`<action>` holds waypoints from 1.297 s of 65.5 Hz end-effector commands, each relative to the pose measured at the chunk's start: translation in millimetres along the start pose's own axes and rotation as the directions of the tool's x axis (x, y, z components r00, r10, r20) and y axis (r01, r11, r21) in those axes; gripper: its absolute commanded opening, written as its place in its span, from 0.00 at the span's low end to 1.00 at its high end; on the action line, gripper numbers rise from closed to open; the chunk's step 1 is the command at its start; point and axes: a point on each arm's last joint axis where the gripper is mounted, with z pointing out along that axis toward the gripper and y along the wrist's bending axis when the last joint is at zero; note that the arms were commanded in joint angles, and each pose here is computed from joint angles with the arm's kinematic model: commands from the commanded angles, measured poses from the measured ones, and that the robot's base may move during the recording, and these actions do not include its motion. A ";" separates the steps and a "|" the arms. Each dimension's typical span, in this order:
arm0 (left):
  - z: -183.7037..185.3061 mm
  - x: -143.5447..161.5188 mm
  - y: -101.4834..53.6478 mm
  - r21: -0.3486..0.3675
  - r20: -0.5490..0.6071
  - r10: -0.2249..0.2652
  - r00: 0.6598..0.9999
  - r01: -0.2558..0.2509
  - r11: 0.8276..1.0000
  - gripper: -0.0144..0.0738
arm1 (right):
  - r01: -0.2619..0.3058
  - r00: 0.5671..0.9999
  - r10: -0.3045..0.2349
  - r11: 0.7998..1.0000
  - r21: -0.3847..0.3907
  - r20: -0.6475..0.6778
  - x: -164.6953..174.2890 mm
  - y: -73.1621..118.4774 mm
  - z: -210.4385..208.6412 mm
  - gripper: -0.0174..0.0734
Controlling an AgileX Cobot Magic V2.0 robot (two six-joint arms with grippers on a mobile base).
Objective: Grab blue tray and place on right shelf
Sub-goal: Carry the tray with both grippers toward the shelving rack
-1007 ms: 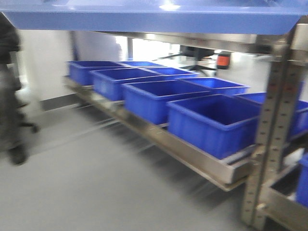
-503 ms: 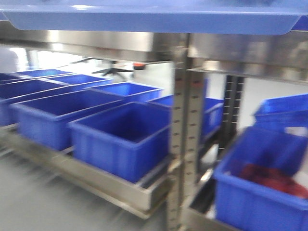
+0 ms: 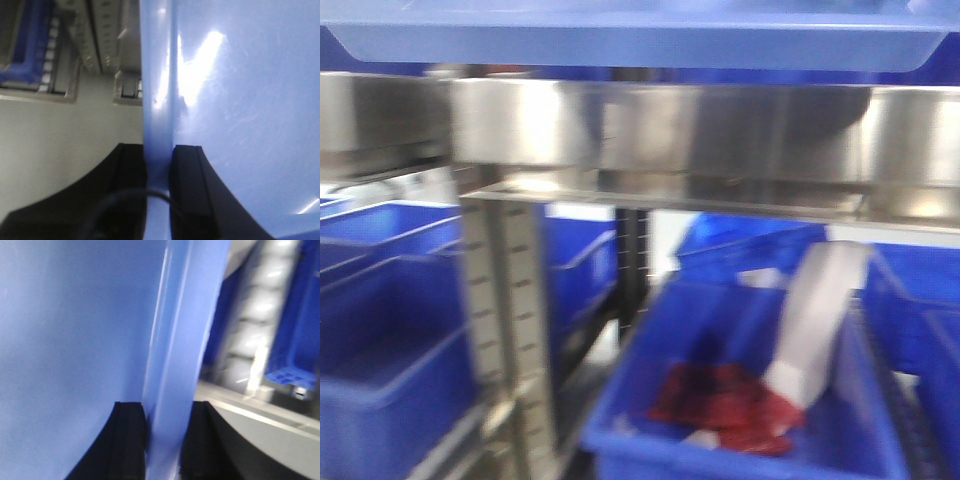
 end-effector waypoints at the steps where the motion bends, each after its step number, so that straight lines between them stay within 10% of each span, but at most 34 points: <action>1: -25.1 9.2 -4.6 0.019 -0.013 0.022 1.000 -0.022 1.000 0.11 | 0.034 0.993 -0.033 0.999 -0.008 0.112 -6.9 -1.7 -21.6 0.26; 85: -25.1 9.2 -4.6 0.019 -0.013 0.022 1.000 -0.022 1.000 0.11 | 0.034 0.993 -0.033 0.999 -0.008 0.112 -6.9 -1.7 -21.6 0.26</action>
